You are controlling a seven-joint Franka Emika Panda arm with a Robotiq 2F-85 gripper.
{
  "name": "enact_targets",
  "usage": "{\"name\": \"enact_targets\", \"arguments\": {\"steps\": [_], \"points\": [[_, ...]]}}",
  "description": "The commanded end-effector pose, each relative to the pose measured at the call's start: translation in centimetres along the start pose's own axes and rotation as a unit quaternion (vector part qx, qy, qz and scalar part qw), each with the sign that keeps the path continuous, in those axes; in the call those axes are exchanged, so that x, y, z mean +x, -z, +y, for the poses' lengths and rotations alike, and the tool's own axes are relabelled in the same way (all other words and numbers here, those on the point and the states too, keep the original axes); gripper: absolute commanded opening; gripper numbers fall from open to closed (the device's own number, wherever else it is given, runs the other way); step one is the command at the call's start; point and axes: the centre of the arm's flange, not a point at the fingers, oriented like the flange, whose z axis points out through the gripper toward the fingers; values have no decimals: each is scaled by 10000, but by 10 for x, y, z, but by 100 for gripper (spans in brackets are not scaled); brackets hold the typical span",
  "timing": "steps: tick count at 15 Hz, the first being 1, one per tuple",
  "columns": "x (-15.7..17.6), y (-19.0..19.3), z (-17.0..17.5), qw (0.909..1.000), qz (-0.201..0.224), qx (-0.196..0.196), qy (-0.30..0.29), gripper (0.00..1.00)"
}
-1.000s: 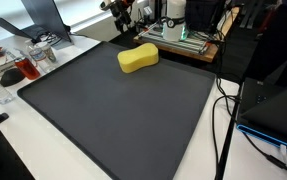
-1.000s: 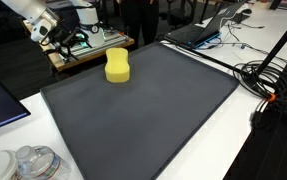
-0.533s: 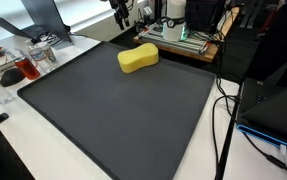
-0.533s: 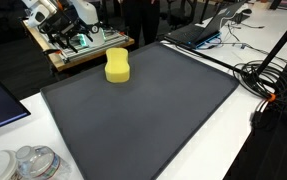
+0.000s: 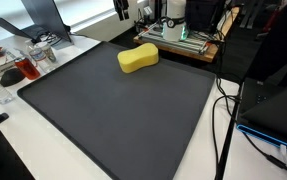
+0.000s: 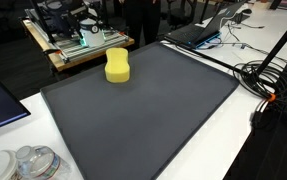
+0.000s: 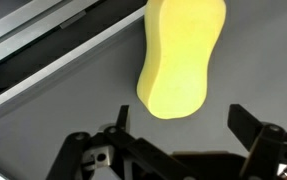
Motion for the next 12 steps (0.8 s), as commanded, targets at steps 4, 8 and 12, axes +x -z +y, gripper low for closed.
{"name": "enact_targets", "arguments": {"steps": [4,8,12], "points": [[-25,-27,-61,9994,-117,-314,-67,100],[-14,-54,-68,9986,-411,-277,184,100],[-4,-82,-58,9974,-640,-323,117,100]]}}
